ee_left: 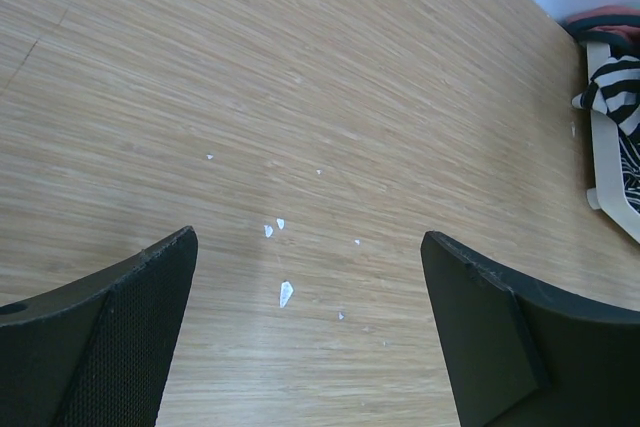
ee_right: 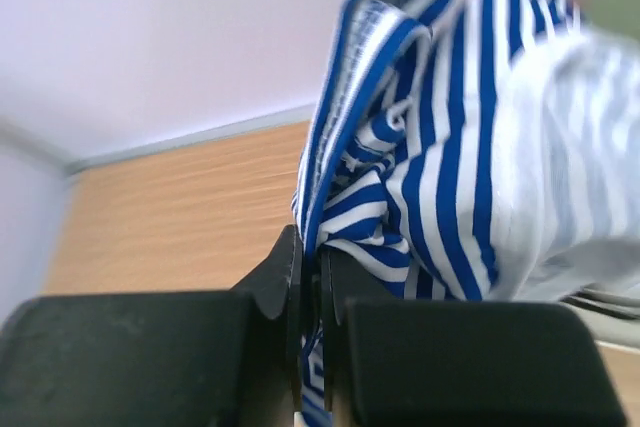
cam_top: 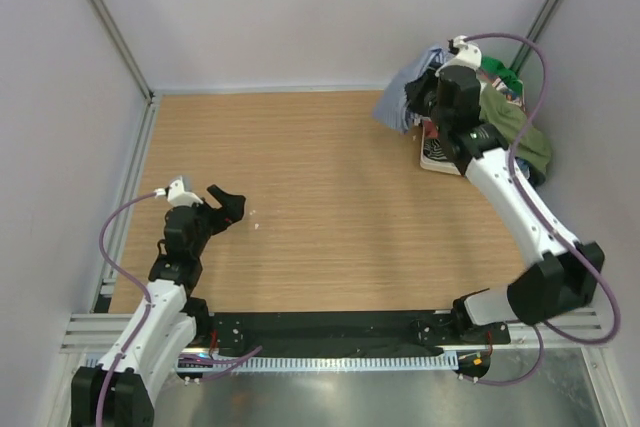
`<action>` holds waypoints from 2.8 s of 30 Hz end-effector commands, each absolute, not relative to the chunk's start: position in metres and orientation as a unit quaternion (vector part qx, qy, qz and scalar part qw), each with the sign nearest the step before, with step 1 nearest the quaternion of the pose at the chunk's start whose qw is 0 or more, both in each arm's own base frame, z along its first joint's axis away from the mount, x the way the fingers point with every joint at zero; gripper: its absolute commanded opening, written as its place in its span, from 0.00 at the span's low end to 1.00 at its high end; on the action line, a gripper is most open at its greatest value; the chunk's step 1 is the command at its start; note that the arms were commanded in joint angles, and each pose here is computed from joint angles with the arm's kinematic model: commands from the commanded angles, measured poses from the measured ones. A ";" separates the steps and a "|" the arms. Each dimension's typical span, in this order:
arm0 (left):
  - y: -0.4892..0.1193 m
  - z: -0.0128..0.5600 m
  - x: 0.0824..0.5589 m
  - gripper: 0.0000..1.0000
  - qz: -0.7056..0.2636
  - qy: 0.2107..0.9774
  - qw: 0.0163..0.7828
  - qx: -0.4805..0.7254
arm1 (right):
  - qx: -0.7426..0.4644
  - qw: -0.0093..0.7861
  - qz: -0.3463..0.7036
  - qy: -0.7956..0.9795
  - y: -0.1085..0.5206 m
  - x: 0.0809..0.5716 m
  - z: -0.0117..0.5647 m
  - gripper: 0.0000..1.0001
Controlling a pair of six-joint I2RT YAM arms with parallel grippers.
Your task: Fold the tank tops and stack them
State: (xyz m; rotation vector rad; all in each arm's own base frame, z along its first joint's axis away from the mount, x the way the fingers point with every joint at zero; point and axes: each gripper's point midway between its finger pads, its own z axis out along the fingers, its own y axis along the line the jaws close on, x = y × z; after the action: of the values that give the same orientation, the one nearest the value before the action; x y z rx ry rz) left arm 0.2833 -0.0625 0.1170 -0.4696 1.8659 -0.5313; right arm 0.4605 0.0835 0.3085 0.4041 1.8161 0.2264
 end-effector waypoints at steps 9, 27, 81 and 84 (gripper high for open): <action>-0.060 0.136 0.281 0.93 -0.228 0.770 0.562 -0.198 | -0.049 0.569 0.313 0.759 0.181 0.346 0.320 0.85; -0.065 0.132 0.285 0.93 -0.233 0.778 0.549 -0.196 | 0.064 0.402 0.179 0.896 0.141 0.338 0.109 0.68; -0.068 0.128 0.284 0.95 -0.239 0.782 0.543 -0.190 | 0.069 0.322 -0.063 0.942 0.118 0.424 0.054 0.65; -0.068 0.128 0.284 0.95 -0.238 0.782 0.543 -0.191 | 0.052 0.322 -0.023 0.945 0.134 0.423 0.058 0.09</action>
State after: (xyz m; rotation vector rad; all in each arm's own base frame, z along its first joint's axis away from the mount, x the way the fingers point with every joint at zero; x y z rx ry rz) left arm 0.2770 -0.0652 0.1070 -0.4732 1.9155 -0.5396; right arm 0.4050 0.1192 0.0282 0.1387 2.5543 -0.1578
